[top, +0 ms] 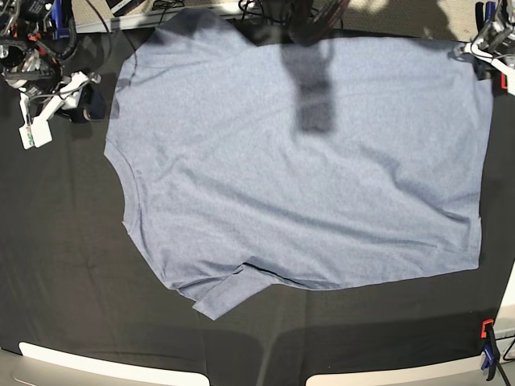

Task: Layout the t-shirt on the table in an organized manner, then fold the t-shirt properly
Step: 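Hold the shirt corners with both grippers while the shirt settles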

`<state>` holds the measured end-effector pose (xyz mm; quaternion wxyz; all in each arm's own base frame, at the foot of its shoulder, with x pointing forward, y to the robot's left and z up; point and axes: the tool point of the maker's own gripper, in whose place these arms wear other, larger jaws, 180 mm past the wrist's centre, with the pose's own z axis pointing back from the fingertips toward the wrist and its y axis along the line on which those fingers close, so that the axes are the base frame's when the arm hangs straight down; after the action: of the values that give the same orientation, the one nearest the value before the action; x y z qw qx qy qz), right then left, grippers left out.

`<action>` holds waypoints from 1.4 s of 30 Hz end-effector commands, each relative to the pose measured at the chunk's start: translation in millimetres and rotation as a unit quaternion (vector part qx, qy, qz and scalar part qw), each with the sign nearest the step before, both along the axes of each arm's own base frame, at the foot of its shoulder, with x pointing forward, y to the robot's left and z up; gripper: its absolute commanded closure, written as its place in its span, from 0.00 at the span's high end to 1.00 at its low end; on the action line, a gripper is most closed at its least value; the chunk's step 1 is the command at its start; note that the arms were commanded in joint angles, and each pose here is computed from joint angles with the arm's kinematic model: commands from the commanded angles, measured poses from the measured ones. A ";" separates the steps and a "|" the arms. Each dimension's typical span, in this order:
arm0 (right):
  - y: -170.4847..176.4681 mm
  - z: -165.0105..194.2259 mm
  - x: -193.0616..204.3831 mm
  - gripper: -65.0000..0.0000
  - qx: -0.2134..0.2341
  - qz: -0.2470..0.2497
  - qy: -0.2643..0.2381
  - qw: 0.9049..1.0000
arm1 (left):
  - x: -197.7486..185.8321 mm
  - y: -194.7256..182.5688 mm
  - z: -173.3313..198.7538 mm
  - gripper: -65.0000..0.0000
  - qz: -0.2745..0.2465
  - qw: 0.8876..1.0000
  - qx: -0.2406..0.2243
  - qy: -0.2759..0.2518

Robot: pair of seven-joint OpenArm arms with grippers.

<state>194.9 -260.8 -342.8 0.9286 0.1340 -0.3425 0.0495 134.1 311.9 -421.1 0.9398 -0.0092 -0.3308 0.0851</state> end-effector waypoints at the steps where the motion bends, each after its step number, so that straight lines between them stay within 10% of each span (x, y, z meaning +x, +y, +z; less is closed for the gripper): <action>1: -1.7 12.0 6.8 0.35 -0.005 0.006 -0.023 1.000 | 6.1 2.4 9.7 0.08 -0.008 1.000 0.004 -0.019; 15: -2.8 8.1 1.3 0.35 -0.008 0.005 -0.013 1.000 | 11.8 43.4 23.6 0.00 0.007 0.989 0.145 -0.044; 27: 15.4 -24.7 -79.4 0.47 0.049 -0.010 0.085 0.995 | 11.4 43.5 23.2 0.00 0.006 0.988 0.145 -0.042; 42: 46.8 -52.8 -77.4 0.47 0.072 -0.056 0.095 0.991 | 11.4 43.3 23.1 0.00 0.006 0.989 0.145 -0.042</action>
<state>113.4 -213.7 -401.4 0.9498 0.1833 -0.2497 -0.0435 139.9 348.4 -408.7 0.9232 0.1142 -0.3639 0.0472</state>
